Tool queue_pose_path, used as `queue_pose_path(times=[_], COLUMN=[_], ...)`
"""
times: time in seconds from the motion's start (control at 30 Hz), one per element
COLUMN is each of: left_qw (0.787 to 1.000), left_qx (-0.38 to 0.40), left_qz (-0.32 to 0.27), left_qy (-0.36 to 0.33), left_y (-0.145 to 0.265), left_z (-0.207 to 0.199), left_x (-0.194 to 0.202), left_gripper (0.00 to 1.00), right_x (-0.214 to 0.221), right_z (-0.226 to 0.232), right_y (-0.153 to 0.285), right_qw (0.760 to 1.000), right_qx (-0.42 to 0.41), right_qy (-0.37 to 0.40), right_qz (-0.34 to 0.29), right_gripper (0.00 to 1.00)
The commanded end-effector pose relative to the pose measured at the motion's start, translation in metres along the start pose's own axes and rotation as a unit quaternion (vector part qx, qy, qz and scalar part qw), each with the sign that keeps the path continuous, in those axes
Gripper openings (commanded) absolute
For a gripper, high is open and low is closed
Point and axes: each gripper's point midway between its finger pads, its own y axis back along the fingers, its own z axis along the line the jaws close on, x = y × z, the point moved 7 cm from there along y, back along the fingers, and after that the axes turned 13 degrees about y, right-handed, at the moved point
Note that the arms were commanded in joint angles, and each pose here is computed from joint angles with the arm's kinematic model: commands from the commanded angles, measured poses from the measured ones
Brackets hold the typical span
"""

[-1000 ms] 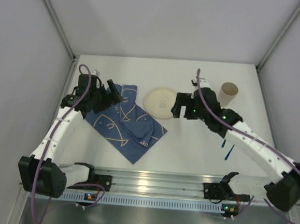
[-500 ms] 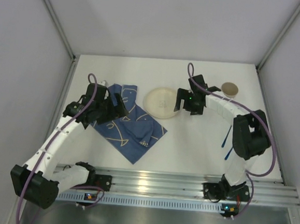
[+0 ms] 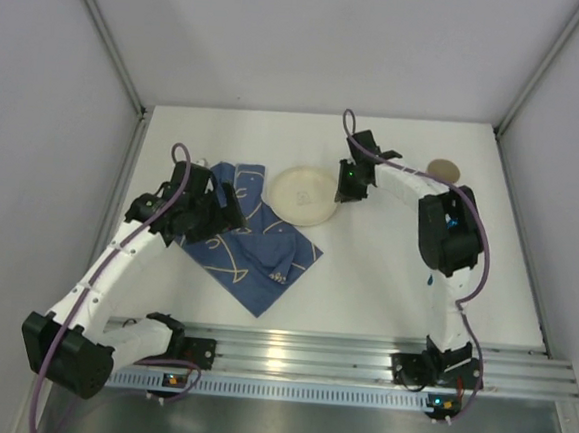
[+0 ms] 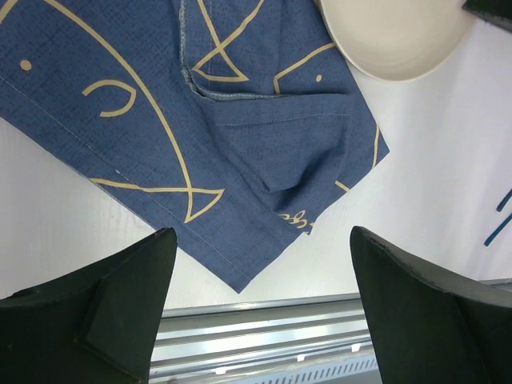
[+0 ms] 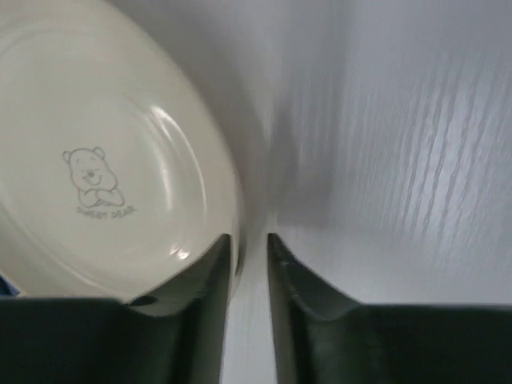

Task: Set the dinner table for one person

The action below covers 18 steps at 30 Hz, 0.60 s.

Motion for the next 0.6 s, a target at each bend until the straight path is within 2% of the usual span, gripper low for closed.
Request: queue_pose_path(times=[0.0, 0.13, 0.3, 0.43, 0.5, 0.53, 0.57], left_qw=[1.000, 1.000, 1.000, 0.999, 0.999, 0.999, 0.999], left_qx=[-0.001, -0.004, -0.015, -0.022, -0.026, -0.028, -0.028], left_qz=[-0.008, -0.005, -0.012, -0.013, -0.012, -0.011, -0.011], left_qy=[0.003, 0.010, 0.021, 0.028, 0.031, 0.032, 0.032], left_y=[0.004, 0.004, 0.012, 0.017, 0.018, 0.018, 0.019], left_z=[-0.006, -0.004, 0.002, 0.010, 0.014, 0.015, 0.015], left_x=[-0.002, 0.004, 0.014, 0.020, 0.023, 0.024, 0.025], left_gripper=[0.94, 0.93, 0.93, 0.93, 0.93, 0.93, 0.93], right_x=[-0.033, -0.065, -0.128, -0.163, -0.172, -0.177, -0.178], right_z=[-0.008, -0.042, -0.086, -0.127, -0.135, -0.140, -0.141], right_y=[-0.004, -0.008, 0.012, 0.045, 0.056, 0.059, 0.060], right_qw=[0.999, 0.995, 0.975, 0.938, 0.928, 0.924, 0.923], right_qx=[0.030, 0.069, 0.119, 0.201, 0.209, 0.204, 0.201], right_qy=[0.011, -0.041, -0.117, -0.171, -0.187, -0.196, -0.198], right_qz=[-0.032, -0.057, -0.144, -0.223, -0.246, -0.257, -0.260], right_gripper=[0.14, 0.00, 0.00, 0.00, 0.00, 0.01, 0.10])
